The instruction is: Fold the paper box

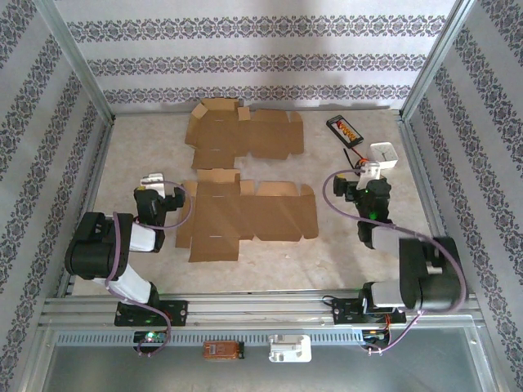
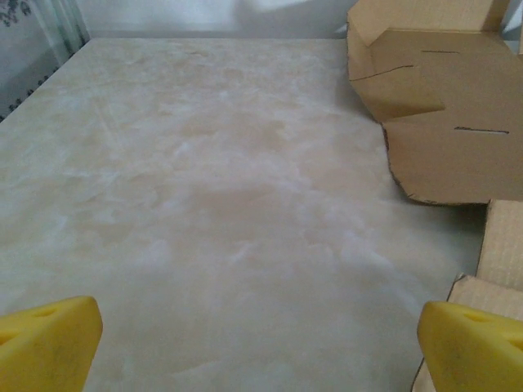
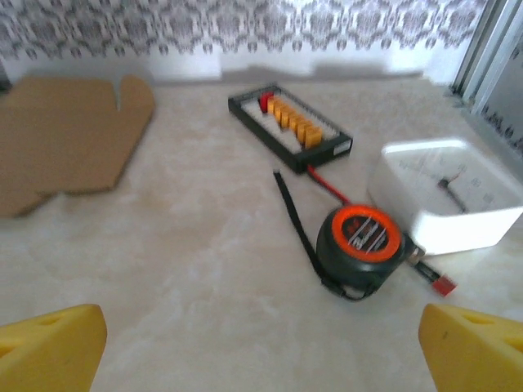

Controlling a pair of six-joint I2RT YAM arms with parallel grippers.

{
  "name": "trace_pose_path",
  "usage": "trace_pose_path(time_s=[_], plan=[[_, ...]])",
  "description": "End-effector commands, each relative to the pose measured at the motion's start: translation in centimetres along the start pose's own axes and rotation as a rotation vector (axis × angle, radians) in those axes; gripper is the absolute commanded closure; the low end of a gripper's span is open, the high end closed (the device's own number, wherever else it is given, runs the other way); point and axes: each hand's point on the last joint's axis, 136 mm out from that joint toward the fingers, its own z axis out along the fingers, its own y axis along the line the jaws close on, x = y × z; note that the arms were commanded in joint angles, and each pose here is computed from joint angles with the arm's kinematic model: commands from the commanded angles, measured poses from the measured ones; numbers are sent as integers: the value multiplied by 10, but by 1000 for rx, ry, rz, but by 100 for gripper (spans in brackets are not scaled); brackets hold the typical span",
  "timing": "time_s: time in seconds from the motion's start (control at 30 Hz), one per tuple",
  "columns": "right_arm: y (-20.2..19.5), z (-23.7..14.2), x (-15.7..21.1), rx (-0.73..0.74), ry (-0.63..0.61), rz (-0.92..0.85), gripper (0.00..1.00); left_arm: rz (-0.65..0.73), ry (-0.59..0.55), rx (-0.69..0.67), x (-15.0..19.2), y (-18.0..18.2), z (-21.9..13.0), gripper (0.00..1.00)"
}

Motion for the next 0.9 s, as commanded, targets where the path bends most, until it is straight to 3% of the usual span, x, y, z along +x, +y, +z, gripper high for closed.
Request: trace_pose_path(time_s=[0.0, 0.07, 0.13, 0.23, 0.3, 0.37, 0.5, 0.6, 0.77, 0.87], plan=[[3, -19, -31, -3, 11, 175, 2, -41, -113, -38, -41, 6, -17, 1], [21, -31, -38, -78, 114, 325, 2, -71, -102, -79, -61, 15, -30, 1], [51, -39, -43, -177, 254, 414, 2, -188, -100, -83, -89, 18, -48, 1], [105, -48, -43, -317, 443, 411, 2, -418, -32, 112, -121, -14, -73, 1], [136, -49, -39, -378, 539, 369, 2, -556, 91, 292, -130, -54, -91, 0], [159, -47, -39, -429, 597, 324, 2, -606, 220, 446, -134, -99, -113, 0], [173, -24, -18, -386, 759, 233, 2, -510, 420, 602, -124, -171, -166, 0], [165, -3, 6, -302, 867, 152, 2, -454, 532, 675, -112, -204, -199, 0], [142, 21, 52, -204, 991, 32, 2, -331, 678, 690, -87, -224, -233, 0], [156, 22, 64, -321, 1011, -74, 2, -311, 739, 663, -73, -221, -240, 1]])
